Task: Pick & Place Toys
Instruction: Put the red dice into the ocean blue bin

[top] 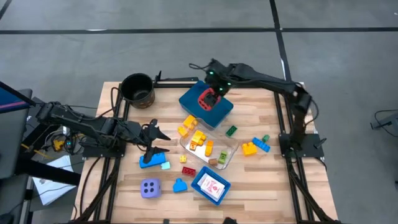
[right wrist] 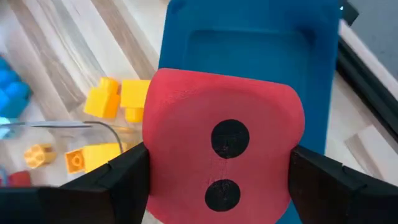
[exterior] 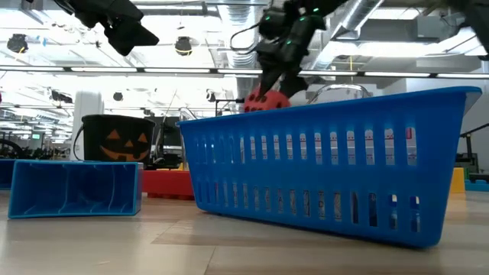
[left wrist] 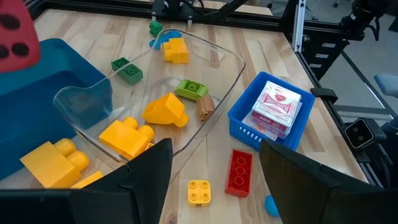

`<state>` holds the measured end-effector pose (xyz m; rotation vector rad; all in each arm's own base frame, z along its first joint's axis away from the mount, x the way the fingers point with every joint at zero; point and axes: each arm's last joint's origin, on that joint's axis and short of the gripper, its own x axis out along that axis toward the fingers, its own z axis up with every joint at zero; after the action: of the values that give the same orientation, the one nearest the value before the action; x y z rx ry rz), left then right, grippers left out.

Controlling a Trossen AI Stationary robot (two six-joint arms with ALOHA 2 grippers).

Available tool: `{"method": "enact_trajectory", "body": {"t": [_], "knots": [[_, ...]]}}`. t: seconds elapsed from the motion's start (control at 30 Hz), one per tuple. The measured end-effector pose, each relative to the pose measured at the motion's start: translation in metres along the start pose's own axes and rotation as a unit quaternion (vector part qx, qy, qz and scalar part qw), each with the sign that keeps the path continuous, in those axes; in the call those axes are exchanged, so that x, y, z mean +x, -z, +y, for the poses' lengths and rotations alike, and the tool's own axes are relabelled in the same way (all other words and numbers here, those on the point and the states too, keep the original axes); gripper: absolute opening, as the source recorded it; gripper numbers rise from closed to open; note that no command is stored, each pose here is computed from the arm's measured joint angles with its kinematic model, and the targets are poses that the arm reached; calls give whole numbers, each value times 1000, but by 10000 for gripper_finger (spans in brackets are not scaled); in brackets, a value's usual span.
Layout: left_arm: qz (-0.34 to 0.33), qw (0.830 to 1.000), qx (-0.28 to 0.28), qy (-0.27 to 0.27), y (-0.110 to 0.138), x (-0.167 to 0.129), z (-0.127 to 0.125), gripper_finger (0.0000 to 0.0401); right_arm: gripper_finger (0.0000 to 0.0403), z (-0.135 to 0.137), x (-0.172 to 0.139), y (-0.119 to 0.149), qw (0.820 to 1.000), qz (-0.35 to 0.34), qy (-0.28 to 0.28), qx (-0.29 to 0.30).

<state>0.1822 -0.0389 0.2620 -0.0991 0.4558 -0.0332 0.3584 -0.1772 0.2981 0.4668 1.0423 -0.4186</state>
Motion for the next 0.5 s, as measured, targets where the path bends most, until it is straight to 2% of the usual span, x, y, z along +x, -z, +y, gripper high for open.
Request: {"method": "enact_trajectory", "body": {"t": [0.27,0.5], "knots": [[0,1000,-2,0,0,0,0,237,300,-12,36,-24,999,21,38,-13],[0,1000,-2,0,0,0,0,237,300,-18,62,-29,999,25,40,-12]]}}
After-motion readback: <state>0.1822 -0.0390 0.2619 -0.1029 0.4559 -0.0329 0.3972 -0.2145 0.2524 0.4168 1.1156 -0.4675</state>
